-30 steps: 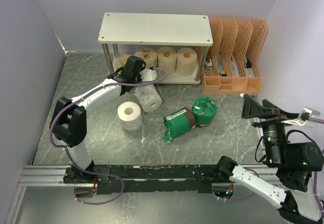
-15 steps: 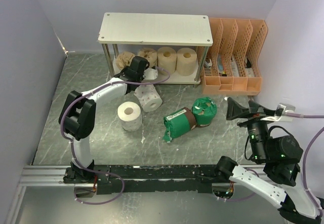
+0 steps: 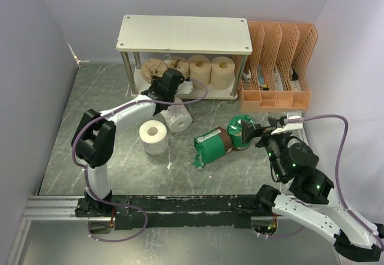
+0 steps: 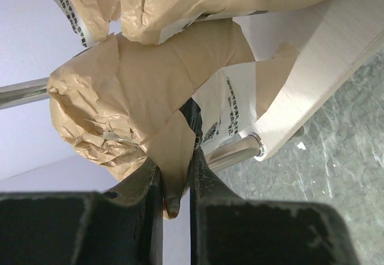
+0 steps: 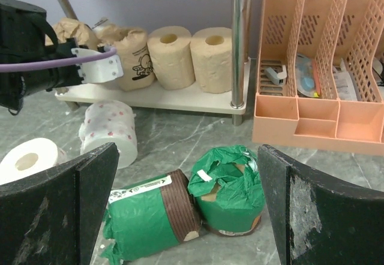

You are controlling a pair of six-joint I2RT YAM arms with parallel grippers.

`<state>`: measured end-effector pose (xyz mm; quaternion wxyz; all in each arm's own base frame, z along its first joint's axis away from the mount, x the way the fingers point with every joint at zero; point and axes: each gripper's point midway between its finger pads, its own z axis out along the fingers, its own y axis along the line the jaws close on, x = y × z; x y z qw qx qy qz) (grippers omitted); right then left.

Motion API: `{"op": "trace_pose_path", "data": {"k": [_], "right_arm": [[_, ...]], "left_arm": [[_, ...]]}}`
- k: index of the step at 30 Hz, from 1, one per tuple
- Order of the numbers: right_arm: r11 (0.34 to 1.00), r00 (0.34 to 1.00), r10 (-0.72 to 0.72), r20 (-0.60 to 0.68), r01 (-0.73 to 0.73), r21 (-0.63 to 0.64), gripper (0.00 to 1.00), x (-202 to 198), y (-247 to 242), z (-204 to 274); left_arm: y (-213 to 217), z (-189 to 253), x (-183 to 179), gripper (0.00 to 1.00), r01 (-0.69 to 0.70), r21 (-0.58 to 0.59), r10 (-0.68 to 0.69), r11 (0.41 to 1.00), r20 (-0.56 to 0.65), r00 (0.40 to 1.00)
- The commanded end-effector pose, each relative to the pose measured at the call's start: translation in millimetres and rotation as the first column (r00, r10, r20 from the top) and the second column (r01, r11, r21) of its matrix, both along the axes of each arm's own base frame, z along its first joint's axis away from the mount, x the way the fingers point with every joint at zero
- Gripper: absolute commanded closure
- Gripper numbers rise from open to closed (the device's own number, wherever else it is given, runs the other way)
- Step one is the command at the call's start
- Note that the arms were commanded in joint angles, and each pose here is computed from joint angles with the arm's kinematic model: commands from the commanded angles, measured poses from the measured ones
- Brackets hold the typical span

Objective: Place and organize the paper towels onto the shelf

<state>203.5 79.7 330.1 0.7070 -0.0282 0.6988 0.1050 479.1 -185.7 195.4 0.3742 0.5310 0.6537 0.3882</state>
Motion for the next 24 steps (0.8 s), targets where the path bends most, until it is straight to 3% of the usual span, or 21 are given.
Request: {"op": "trace_pose_path", "data": {"k": [1,7,14,19,24], "right_arm": [[0.998,0.998,0.046,0.047,-0.048,0.044,0.0,-8.9,-1.5,14.2],[0.995,0.998,0.043,0.037,-0.046,0.085,0.0,-16.9,-11.5,14.4],[0.995,1.0,0.019,0.025,-0.021,0.099,0.0,-19.8,-20.1,13.7],[0.997,1.0,0.004,0.006,-0.004,0.075,0.0,-16.2,-18.7,7.5],[0.999,1.0,-0.009,0.0,0.009,0.048,0.0,-12.8,-17.5,-5.0]], "left_arm": [[4.3,28.9,3.6,0.93,-0.017,-0.021,0.019,1.0,0.115,0.993],[2.0,15.7,8.4,0.93,-0.025,-0.034,0.026,0.999,0.043,0.999],[-24.0,9.2,-8.1,0.93,-0.029,-0.249,-0.016,0.968,-0.178,0.984],[-15.4,-12.6,-16.0,0.93,-0.085,-0.207,0.031,0.975,-0.248,0.968],[-6.8,-13.7,-18.5,0.93,-0.081,-0.204,0.039,0.976,-0.203,0.978]]}}
